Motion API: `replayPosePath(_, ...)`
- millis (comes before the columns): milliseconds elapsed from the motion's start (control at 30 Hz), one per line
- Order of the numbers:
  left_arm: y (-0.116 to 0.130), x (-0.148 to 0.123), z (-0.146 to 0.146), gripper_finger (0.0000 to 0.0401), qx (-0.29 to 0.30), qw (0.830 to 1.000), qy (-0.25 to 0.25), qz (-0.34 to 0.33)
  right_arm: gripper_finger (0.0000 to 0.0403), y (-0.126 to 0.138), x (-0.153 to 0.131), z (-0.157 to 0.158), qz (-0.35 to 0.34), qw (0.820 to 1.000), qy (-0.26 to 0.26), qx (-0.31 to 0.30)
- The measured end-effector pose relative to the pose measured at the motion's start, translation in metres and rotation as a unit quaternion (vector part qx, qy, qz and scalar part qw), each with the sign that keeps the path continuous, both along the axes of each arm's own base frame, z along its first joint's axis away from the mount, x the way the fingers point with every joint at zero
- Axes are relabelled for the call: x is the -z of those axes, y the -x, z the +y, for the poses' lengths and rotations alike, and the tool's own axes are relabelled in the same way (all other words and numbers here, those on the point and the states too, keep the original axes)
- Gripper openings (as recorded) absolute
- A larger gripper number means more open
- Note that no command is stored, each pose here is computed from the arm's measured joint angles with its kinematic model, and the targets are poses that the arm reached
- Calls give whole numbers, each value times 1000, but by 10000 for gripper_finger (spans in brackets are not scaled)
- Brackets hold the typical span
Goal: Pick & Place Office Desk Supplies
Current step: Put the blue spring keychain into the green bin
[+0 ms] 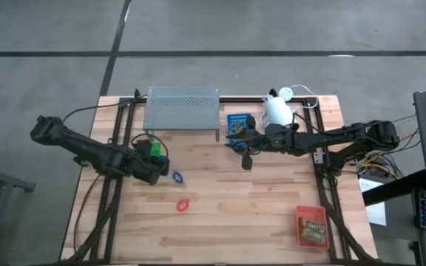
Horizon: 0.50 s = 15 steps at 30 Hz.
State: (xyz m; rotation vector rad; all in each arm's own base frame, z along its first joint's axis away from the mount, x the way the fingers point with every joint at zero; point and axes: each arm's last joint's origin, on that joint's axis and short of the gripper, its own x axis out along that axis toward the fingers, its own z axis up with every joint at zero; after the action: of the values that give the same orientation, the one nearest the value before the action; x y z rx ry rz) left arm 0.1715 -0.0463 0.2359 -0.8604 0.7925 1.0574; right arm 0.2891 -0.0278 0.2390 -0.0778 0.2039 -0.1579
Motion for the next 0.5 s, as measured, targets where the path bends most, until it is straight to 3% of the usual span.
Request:
replayPosePath(267,26,1,5,53,-100,989,47,94,127,0,0,0,0,1000,0,0)
replayPosePath(500,28,1,6,53,-87,989,42,113,127,0,0,0,0,1000,0,0)
